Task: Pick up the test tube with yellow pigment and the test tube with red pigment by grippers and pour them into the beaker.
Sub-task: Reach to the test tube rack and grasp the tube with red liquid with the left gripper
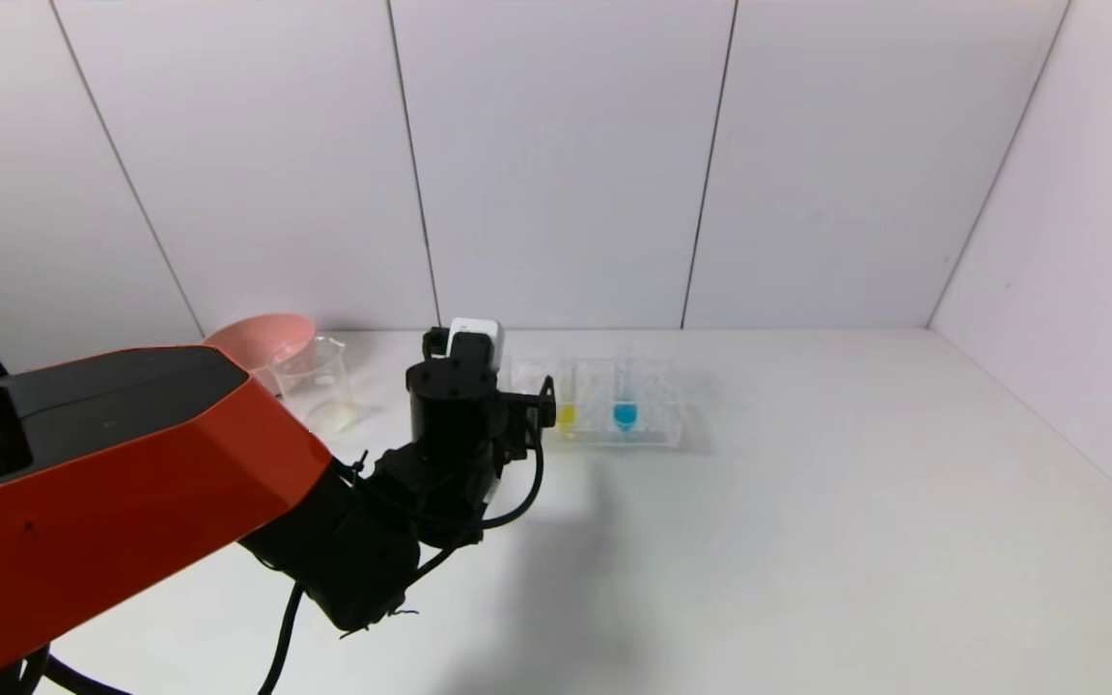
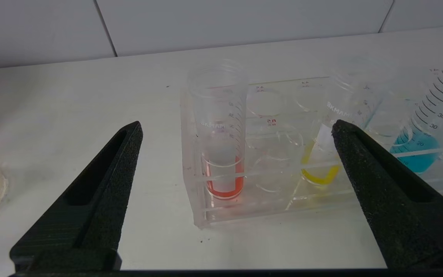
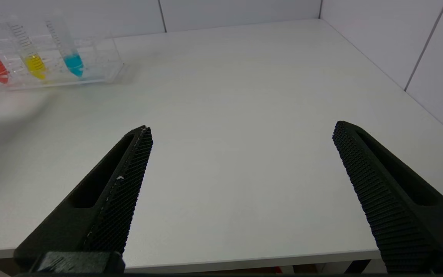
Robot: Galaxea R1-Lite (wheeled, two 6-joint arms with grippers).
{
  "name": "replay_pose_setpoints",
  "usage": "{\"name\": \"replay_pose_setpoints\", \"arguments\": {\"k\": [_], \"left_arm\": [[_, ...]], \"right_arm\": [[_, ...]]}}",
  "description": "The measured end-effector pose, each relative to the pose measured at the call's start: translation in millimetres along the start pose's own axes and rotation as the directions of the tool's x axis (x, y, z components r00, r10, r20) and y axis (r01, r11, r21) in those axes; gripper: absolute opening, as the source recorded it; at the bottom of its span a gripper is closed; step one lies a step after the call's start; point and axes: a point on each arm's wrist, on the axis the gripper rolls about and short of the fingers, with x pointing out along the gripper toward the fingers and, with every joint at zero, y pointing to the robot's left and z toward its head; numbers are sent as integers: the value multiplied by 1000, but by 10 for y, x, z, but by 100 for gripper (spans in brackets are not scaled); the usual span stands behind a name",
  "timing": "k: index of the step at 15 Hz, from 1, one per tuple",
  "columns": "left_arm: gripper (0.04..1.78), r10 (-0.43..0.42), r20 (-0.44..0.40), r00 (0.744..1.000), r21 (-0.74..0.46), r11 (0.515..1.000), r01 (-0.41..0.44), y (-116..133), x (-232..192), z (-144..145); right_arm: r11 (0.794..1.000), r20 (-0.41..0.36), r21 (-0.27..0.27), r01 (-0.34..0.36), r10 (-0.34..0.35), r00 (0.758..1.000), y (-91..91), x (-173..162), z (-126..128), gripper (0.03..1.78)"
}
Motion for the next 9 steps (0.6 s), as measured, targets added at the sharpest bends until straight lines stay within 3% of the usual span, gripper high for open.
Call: {"name": "replay_pose_setpoints", "arguments": {"k": [5, 9], "left_arm": [[170, 8, 6, 1000, -2, 1000, -8, -30, 110, -46], [138, 11, 4, 1000, -1, 1000, -11, -36, 145, -75]], "right_arm": [[1000, 0, 0, 0, 0, 1000, 0, 0, 0, 171], [1000, 0, 0, 0, 0, 1000, 0, 0, 0, 171]]}}
